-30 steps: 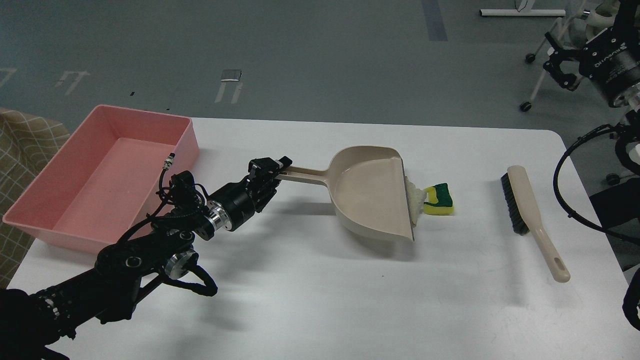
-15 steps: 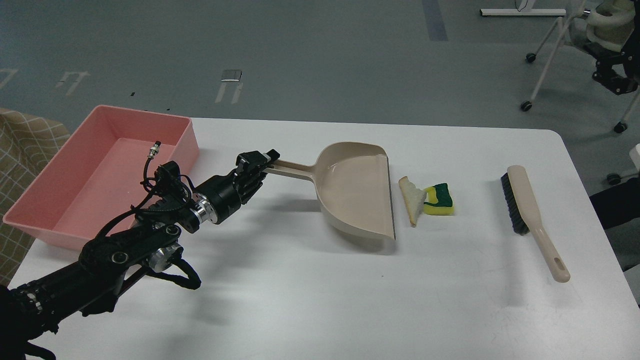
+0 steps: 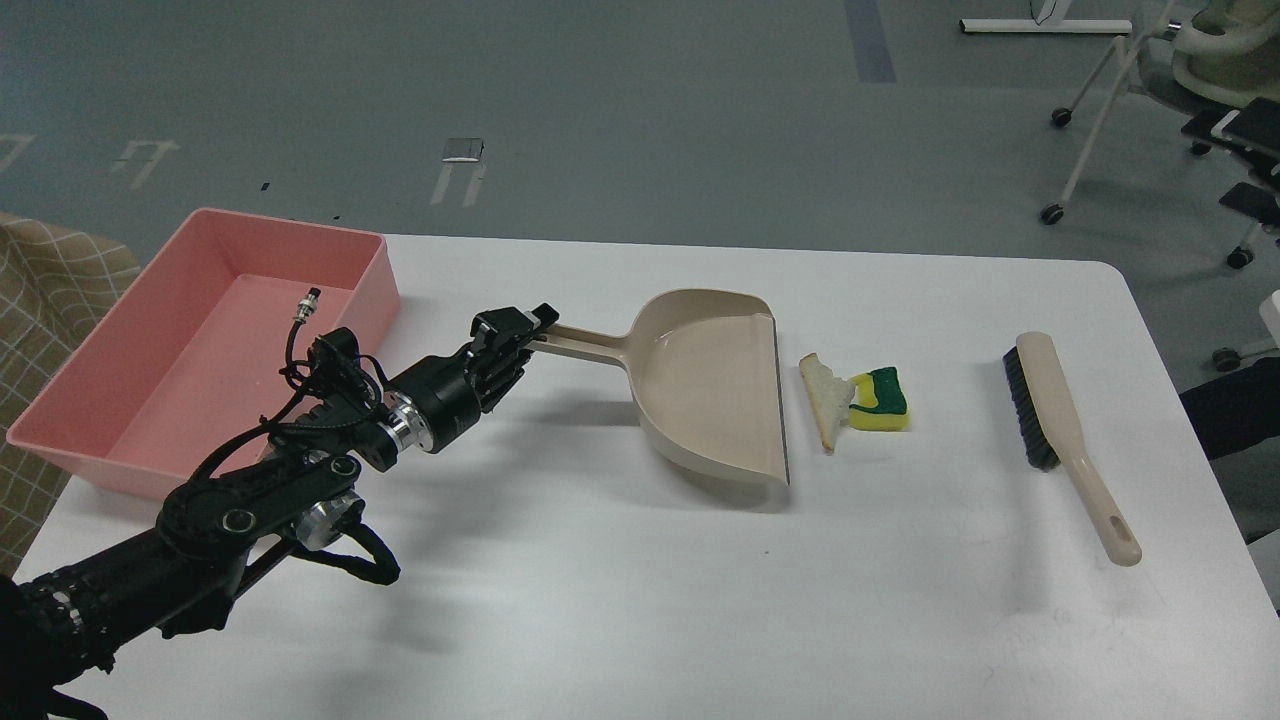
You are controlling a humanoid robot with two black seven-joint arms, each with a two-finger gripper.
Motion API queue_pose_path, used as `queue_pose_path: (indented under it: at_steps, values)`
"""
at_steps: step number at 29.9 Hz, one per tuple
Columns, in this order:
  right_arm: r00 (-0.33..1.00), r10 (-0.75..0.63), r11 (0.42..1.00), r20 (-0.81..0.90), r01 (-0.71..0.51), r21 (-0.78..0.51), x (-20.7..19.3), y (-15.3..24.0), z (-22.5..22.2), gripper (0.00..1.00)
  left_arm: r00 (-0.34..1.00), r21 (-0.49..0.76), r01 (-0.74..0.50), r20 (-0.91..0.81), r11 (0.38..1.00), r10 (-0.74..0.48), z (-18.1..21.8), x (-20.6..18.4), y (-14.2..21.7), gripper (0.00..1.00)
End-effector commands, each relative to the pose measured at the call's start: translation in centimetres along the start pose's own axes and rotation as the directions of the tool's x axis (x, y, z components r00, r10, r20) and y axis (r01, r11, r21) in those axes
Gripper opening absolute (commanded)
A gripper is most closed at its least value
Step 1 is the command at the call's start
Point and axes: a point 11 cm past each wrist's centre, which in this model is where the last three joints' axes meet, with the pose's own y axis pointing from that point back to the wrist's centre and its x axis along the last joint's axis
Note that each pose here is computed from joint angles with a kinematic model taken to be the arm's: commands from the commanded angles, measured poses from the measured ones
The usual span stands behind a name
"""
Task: Sweep and dump garbage into bin
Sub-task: 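Reach the right gripper down and grasp the wooden brush handle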
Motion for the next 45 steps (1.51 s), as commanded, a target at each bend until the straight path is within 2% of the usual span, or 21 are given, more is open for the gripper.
queue_pose_path:
  at_steps: [1,3,8,13,18,20,22,35,40,45]
  values:
    - [0.973,-0.103,0.992,-0.207,0.084,-0.099,-3.2,1.1,1.0,1.00,1.000,0.003,-0.001,0.001,1.000,0.001,-0.1,0.1,0.1,0.02]
    - [0.948,-0.156,0.985,-0.277,0.128,-0.118,-5.3,1.4,1.0,1.00,1.000,0.004,-0.001,0.000,1.000,0.001,-0.1,0.0,0.1,0.02]
    - [0.922,-0.260,0.958,-0.288,0.208,-0.199,-9.1,2.4,3.6,1.00,1.000,0.003,-0.002,0.000,1.000,0.002,-0.1,0.0,0.1,0.02]
    - [0.901,-0.312,0.939,-0.303,0.244,-0.242,-10.6,3.3,4.7,1.00,1.000,0.006,-0.006,0.005,1.000,0.006,-0.2,0.3,0.3,0.02]
    - [0.887,-0.354,0.916,-0.295,0.266,-0.300,-11.9,4.0,6.7,0.96,1.000,0.008,-0.006,0.001,1.000,0.006,-0.3,0.2,0.3,0.02]
    - [0.886,-0.374,0.903,-0.275,0.280,-0.324,-13.1,4.1,7.4,0.83,1.000,0.009,-0.004,-0.003,1.000,0.004,-0.4,0.0,0.3,0.02]
    - [0.887,-0.384,0.895,-0.256,0.290,-0.339,-14.1,3.9,7.8,0.75,1.000,0.013,-0.001,-0.010,1.000,0.001,-0.7,-0.3,0.4,0.02]
    - [0.894,-0.398,0.886,-0.205,0.317,-0.337,-16.7,3.0,7.9,0.71,1.000,0.017,-0.004,-0.004,1.000,0.004,-0.8,0.0,0.6,0.02]
    - [0.889,-0.404,0.885,-0.217,0.319,-0.340,-17.3,2.6,7.9,0.56,1.000,0.019,-0.005,-0.005,1.000,0.005,-0.9,0.0,0.7,0.02]
    - [0.887,-0.403,0.887,-0.224,0.319,-0.334,-17.7,2.3,7.7,0.54,1.000,0.019,-0.007,-0.004,1.000,0.007,-0.9,0.1,0.8,0.02]
